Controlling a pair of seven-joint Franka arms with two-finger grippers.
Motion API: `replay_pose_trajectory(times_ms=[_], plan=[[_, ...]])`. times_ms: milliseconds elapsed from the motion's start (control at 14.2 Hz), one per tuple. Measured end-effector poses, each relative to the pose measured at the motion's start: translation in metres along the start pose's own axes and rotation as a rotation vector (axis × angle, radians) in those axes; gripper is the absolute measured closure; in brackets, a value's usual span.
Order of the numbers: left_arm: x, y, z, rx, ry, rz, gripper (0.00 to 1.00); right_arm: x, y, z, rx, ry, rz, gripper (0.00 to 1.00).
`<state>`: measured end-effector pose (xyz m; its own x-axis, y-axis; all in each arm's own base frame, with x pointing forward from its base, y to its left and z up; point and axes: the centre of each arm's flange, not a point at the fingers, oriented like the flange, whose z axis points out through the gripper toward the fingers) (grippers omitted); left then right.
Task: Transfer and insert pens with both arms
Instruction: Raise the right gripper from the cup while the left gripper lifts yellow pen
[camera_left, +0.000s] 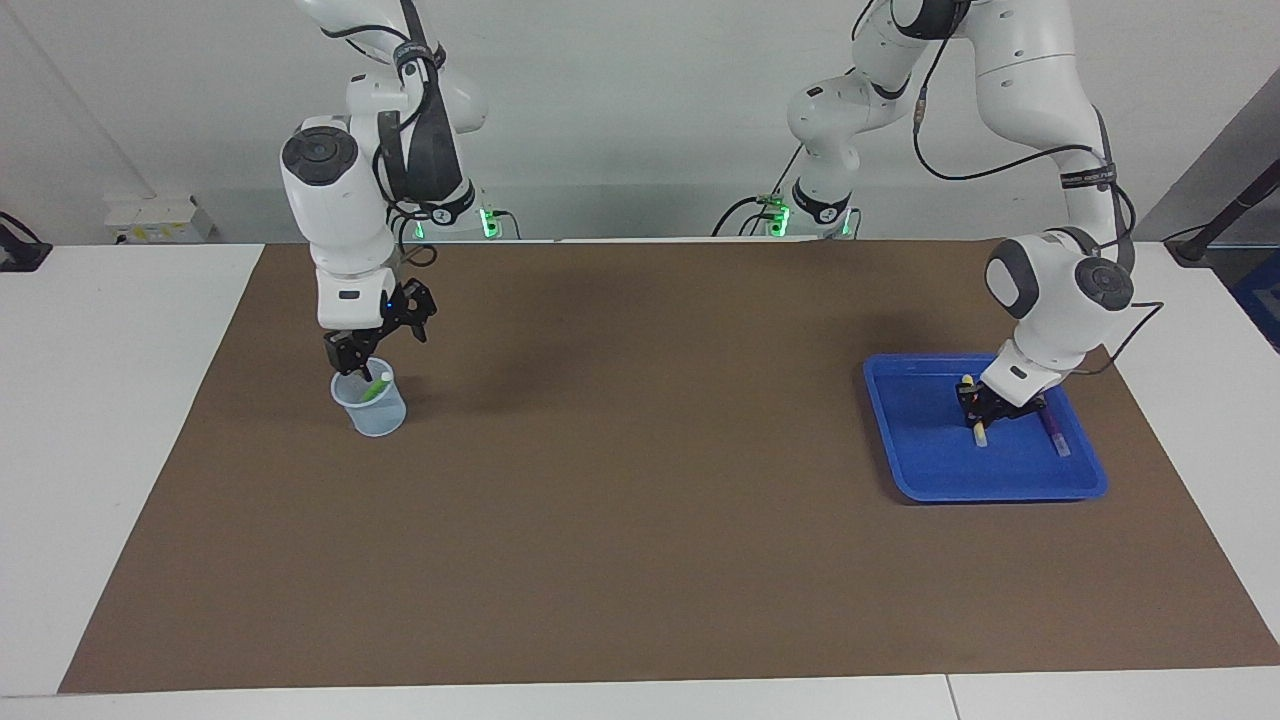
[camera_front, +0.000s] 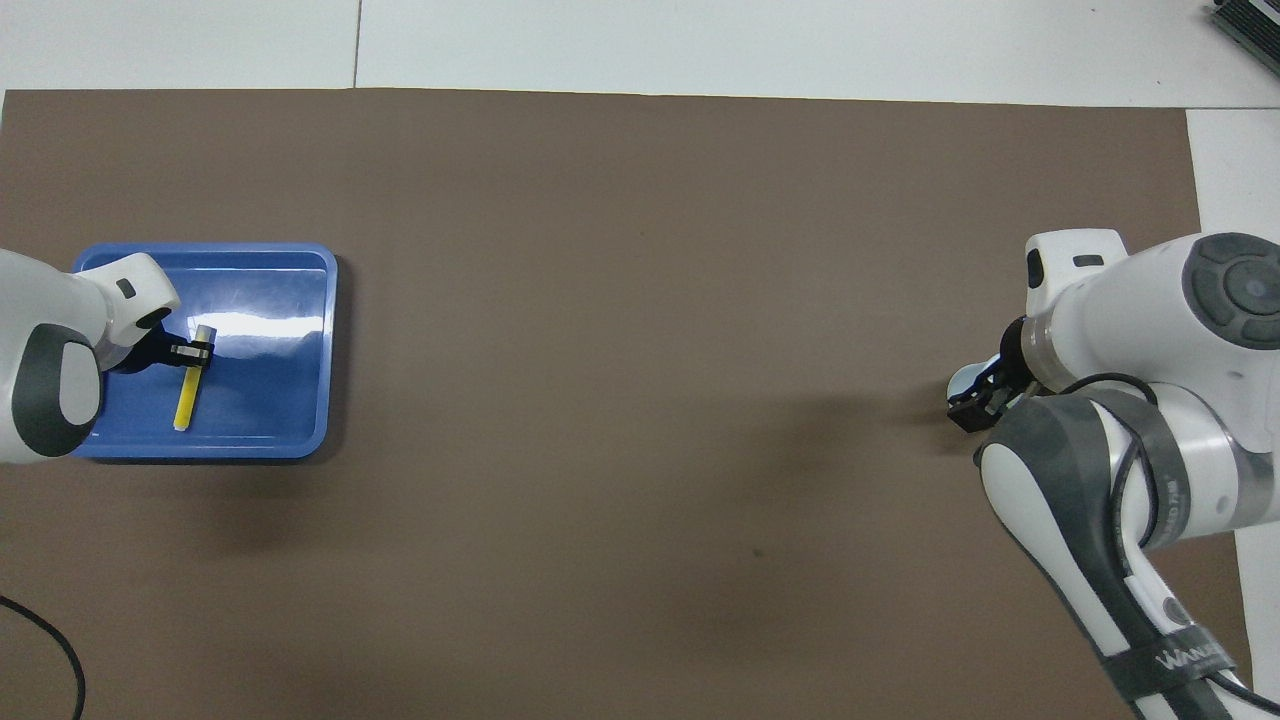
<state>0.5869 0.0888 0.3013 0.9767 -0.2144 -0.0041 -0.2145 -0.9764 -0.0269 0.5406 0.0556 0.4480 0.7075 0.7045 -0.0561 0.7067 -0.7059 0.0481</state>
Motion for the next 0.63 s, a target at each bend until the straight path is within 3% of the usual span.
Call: replay_pose_trajectory(times_ms=[281, 633], plan=[[0.002, -0.004, -0.011, -0.014, -0.057, -0.029, 0.83, 0.002, -0.009, 0.0, 0.094, 0.006, 0.181, 0.0], [0.025, 0.001, -0.068, -0.026, -0.088, -0.208, 0.83, 0.005, -0.017, -0.001, 0.161, 0.021, 0.274, 0.0]])
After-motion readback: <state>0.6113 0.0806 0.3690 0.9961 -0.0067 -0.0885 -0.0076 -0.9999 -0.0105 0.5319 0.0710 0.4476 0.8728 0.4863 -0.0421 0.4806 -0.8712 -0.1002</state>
